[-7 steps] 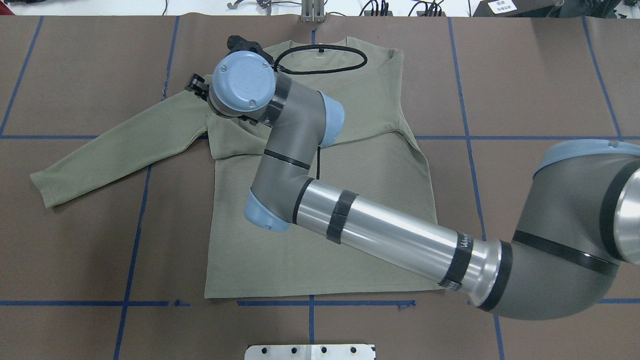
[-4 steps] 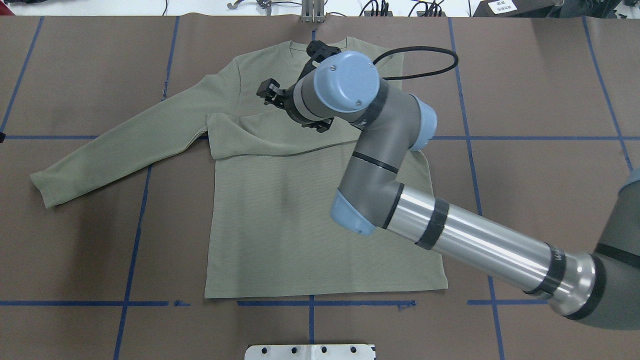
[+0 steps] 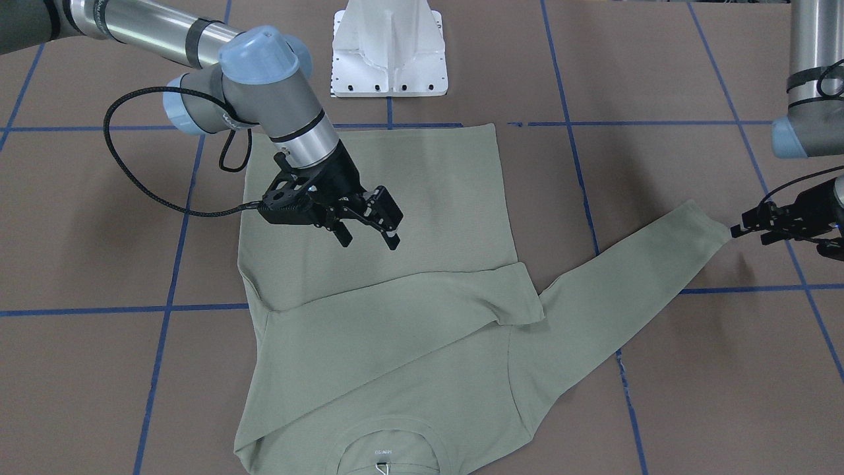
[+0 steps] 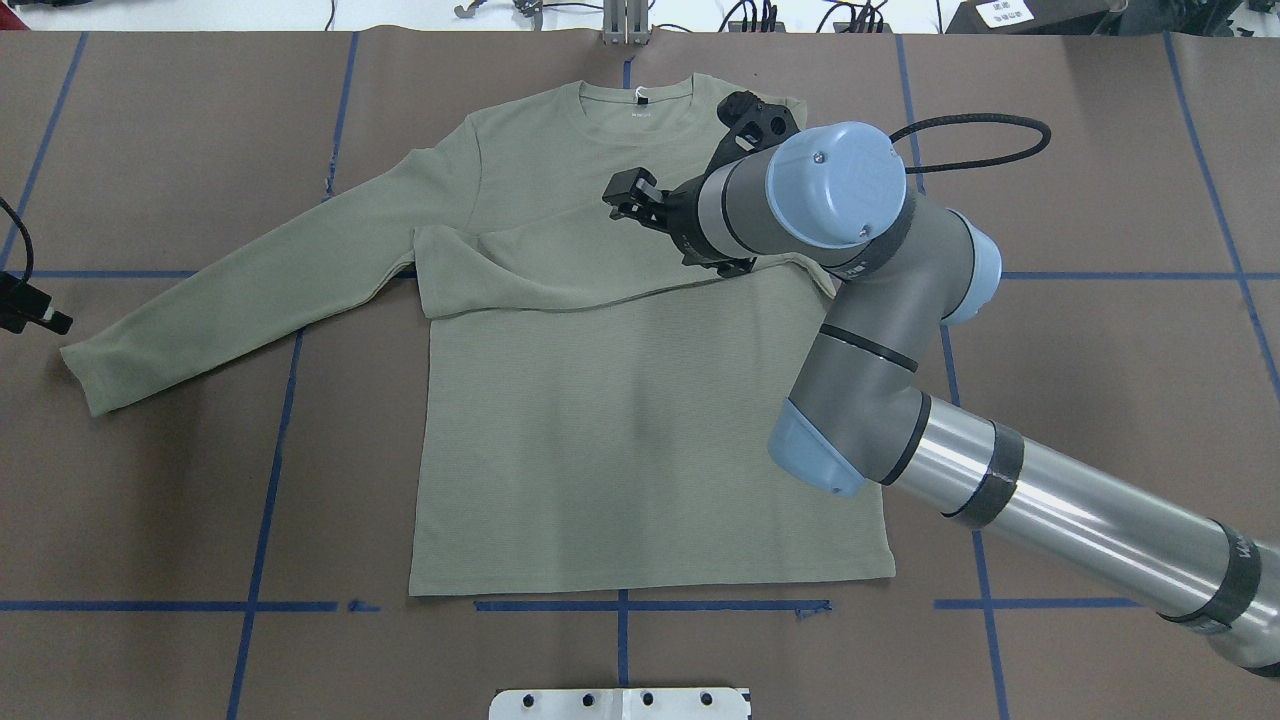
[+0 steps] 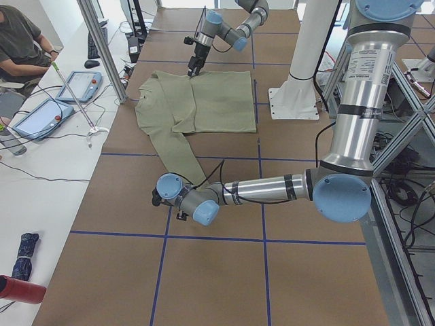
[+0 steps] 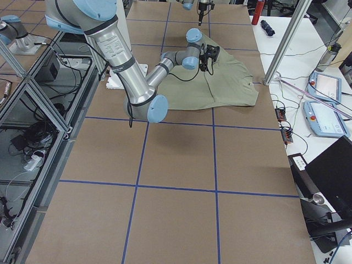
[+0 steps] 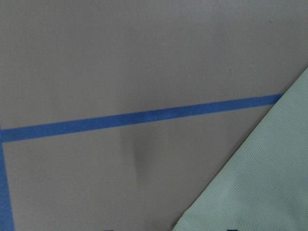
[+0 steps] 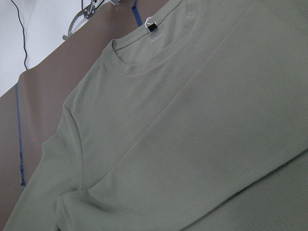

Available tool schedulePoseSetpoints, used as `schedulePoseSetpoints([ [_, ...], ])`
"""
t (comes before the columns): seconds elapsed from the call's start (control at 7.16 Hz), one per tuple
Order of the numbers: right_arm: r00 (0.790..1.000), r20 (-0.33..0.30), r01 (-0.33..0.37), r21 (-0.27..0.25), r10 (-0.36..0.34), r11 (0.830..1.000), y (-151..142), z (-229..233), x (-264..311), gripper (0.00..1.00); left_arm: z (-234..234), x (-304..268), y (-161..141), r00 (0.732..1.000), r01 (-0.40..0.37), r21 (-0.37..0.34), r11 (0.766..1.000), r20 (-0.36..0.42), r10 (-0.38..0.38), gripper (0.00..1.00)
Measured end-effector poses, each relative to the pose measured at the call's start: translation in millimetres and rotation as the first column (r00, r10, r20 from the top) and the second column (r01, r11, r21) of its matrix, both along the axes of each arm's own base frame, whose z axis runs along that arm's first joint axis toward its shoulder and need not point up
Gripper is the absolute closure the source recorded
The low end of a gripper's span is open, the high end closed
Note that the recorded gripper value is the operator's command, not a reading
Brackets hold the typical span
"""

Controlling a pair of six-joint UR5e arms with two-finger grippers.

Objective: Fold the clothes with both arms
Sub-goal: 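Release the sleeve near the collar with the right gripper while the left arm moves in, then grasp the other sleeve cuff with the left gripper while the right gripper withdraws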

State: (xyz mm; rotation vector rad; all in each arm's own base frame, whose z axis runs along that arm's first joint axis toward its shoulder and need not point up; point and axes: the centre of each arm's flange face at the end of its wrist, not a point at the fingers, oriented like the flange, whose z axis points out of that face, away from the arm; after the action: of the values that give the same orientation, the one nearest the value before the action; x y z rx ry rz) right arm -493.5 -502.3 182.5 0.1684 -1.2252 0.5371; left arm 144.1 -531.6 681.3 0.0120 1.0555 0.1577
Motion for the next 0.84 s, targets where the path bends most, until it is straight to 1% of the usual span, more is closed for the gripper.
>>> schedulePoseSetpoints([
  [0.42,1.000,0.006,-0.003,0.005,0.003,1.000,4.2,1.0,6.6,0.00,-0.5,15.6,3.8,1.000,-0.029,0.001,1.000,-0.002,0.029,0.41],
  [0.56,1.000,0.006,-0.003,0.005,0.003,1.000,4.5,1.1,7.1,0.00,-0.9,18.7,4.4,0.999,-0.036,0.002,0.999,-0.003,0.036,0.49],
  [0.7,1.000,0.006,-0.003,0.005,0.003,1.000,4.6,1.3,7.2,0.00,-0.9,20.9,5.0,0.999,-0.041,0.004,0.999,-0.003,0.041,0.63],
  [0.84,1.000,0.006,-0.003,0.005,0.003,1.000,4.7,1.3,7.4,0.00,-0.5,23.6,5.9,0.999,-0.047,0.005,0.999,-0.003,0.047,0.70],
])
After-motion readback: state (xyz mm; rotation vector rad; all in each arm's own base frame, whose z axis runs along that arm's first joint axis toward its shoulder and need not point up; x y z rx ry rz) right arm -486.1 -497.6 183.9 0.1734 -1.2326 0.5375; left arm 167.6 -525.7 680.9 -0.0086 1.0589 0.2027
